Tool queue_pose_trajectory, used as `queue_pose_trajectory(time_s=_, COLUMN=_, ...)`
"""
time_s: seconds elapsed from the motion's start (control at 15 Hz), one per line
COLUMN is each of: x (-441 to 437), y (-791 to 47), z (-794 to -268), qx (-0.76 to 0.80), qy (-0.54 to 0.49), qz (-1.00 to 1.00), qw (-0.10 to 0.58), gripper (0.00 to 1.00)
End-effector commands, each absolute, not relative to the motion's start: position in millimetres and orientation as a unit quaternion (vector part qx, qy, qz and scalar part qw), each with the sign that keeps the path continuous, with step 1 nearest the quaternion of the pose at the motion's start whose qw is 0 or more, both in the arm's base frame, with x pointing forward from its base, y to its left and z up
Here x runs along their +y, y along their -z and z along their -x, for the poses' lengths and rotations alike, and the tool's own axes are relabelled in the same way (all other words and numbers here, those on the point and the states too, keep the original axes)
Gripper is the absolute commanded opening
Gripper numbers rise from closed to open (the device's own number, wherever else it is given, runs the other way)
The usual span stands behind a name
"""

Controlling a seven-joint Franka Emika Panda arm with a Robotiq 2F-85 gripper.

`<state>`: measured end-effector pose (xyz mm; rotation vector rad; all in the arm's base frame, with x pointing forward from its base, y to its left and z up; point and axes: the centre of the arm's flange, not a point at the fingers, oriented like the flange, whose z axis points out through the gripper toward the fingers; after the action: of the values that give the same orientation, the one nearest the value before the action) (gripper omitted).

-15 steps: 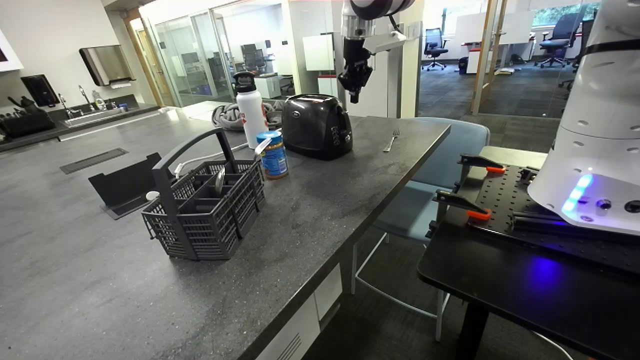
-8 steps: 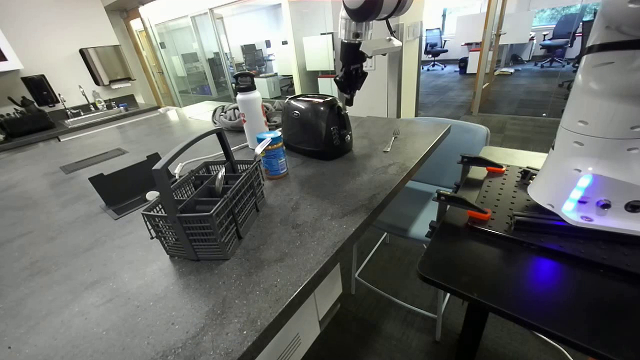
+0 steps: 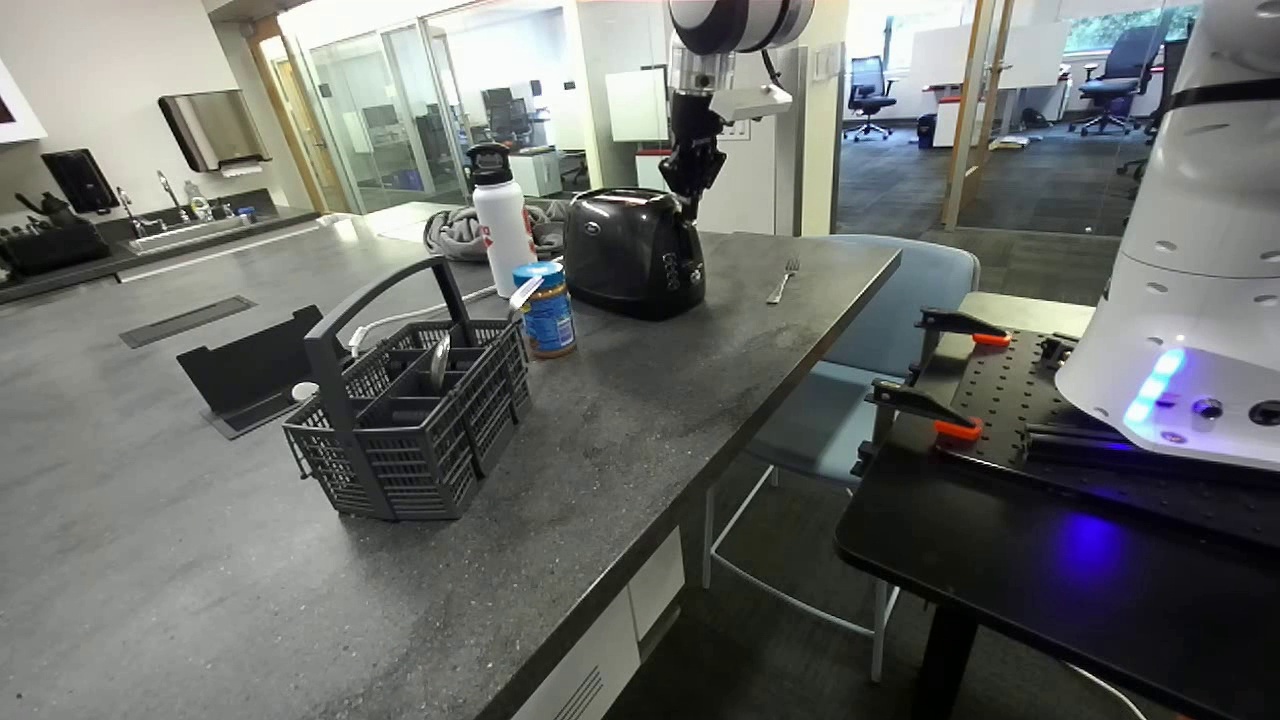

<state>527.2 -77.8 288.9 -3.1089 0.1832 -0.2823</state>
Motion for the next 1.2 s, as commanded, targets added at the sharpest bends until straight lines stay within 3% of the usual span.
queue_pose_trajectory(time_s=0.0, x=-77.8, y=-281.5, z=-538.9, qx=0.050, qy=0.091, qz=0.994, qw=0.017, gripper=0.00)
queue_pose_trajectory(time_s=1.13, x=-72.0, y=-232.0, z=-546.9, qx=0.053, qy=0.046, qz=0.997, qw=0.009, gripper=0.00)
